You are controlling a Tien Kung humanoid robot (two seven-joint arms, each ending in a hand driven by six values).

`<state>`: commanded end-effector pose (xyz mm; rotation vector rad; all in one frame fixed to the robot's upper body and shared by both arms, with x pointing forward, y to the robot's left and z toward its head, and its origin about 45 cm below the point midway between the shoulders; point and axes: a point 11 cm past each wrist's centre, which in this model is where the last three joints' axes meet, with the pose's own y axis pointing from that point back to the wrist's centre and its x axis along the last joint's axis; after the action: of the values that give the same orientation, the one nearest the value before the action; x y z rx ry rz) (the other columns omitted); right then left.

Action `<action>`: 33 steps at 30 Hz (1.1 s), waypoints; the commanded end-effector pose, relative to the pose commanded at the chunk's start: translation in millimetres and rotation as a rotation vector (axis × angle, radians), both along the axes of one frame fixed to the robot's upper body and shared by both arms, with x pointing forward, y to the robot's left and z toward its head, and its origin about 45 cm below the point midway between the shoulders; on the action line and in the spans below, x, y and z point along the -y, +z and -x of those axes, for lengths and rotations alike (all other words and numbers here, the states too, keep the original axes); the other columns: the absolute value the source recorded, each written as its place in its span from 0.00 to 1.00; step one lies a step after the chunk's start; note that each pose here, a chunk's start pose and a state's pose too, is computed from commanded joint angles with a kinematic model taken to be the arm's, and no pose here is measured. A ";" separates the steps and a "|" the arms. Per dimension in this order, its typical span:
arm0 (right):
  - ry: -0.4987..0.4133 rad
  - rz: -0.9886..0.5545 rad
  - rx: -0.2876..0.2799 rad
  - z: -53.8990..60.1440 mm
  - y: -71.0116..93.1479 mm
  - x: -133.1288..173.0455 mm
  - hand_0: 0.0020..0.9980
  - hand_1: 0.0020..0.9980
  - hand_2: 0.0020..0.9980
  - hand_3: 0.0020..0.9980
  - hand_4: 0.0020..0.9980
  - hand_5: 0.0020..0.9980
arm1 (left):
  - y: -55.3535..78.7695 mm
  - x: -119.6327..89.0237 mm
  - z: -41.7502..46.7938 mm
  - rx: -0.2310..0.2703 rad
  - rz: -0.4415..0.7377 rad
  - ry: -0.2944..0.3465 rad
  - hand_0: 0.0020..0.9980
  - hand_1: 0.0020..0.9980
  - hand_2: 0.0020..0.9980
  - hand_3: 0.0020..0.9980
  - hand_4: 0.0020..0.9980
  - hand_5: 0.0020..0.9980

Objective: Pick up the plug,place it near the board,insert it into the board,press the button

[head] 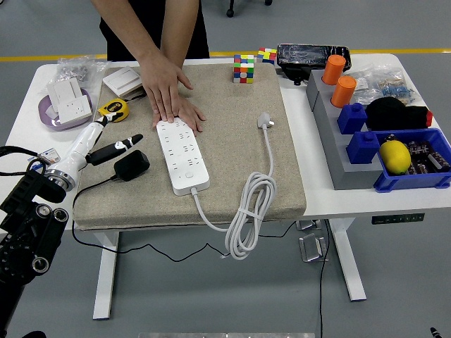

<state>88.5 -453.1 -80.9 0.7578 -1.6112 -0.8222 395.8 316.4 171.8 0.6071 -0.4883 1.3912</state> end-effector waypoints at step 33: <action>0.058 -0.008 -0.020 -4.8 -2.7 -9.9 0.81 0.75 0.74 0.77 1.00 1.00 | 25.6 -10.0 58.1 -0.024 0.679 0.140 0.73 0.73 0.70 0.74 0.97 0.89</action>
<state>93.4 -443.1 -83.5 0.7958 -1.5616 -0.7931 337.7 326.4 197.4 0.1028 0.0633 1.5650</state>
